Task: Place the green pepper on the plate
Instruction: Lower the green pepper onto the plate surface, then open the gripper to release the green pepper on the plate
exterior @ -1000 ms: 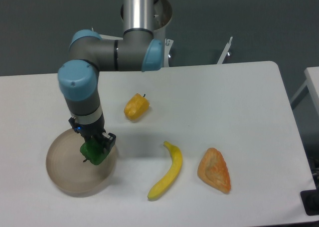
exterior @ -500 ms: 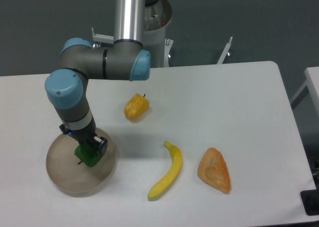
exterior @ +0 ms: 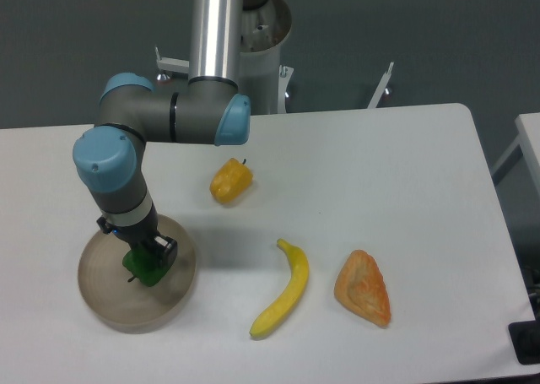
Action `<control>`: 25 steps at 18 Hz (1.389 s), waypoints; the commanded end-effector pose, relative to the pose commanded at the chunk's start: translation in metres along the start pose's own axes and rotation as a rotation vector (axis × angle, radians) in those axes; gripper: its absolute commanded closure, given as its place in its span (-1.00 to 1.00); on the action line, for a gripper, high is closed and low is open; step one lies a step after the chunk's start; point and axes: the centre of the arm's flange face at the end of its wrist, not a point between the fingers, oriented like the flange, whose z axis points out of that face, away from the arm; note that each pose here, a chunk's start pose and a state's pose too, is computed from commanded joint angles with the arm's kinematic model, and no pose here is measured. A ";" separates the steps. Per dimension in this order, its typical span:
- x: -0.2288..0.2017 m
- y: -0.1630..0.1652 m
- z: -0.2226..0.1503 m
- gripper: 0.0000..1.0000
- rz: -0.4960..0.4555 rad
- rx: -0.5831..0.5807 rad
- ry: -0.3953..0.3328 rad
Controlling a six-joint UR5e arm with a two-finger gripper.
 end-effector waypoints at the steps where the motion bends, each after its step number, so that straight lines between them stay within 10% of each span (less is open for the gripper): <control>1: 0.000 0.000 0.003 0.41 0.000 -0.003 0.004; 25: 0.013 -0.004 0.019 0.40 -0.006 -0.017 0.030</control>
